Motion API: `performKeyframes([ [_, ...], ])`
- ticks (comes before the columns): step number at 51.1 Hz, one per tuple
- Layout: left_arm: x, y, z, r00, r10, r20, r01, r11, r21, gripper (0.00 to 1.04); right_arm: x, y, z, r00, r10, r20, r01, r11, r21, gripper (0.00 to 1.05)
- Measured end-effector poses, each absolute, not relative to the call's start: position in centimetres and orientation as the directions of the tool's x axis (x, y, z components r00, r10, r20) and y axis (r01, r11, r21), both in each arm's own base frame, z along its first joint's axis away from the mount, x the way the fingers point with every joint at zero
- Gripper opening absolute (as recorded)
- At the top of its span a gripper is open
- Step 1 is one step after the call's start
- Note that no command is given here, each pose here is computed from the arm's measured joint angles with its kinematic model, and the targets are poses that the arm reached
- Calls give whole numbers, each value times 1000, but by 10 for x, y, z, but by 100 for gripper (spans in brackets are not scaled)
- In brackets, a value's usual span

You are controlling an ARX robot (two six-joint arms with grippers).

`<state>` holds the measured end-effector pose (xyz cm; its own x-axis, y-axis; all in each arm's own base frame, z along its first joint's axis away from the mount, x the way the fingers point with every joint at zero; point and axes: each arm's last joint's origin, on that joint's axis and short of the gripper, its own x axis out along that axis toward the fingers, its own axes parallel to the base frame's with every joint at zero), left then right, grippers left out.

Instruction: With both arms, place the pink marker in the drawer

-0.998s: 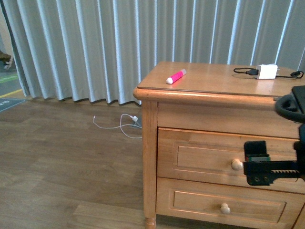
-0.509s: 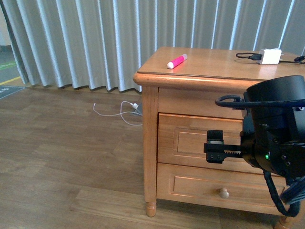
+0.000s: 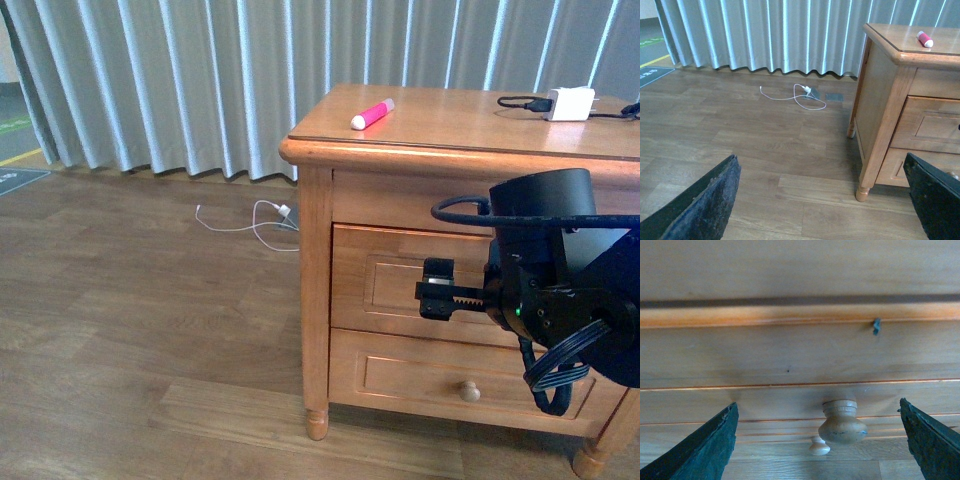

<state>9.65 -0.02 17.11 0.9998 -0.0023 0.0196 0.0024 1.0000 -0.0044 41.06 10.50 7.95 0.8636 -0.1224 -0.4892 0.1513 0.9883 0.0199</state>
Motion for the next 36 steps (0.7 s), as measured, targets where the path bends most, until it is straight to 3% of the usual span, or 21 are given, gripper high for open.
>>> performKeyframes([
  [24, 96, 0, 171, 1000, -3, 20, 3, 1000, -4, 99, 415, 99, 72, 855, -138, -500, 149, 989, -17, 96],
  [31, 96, 0, 171, 1000, -3, 20, 3, 1000, -4, 99, 416, 97, 70, 856, -139, -498, 146, 989, -25, 76],
  [36, 96, 0, 171, 1000, -3, 20, 3, 1000, -4, 99, 416, 96, 70, 857, -141, -496, 146, 989, -28, 54],
])
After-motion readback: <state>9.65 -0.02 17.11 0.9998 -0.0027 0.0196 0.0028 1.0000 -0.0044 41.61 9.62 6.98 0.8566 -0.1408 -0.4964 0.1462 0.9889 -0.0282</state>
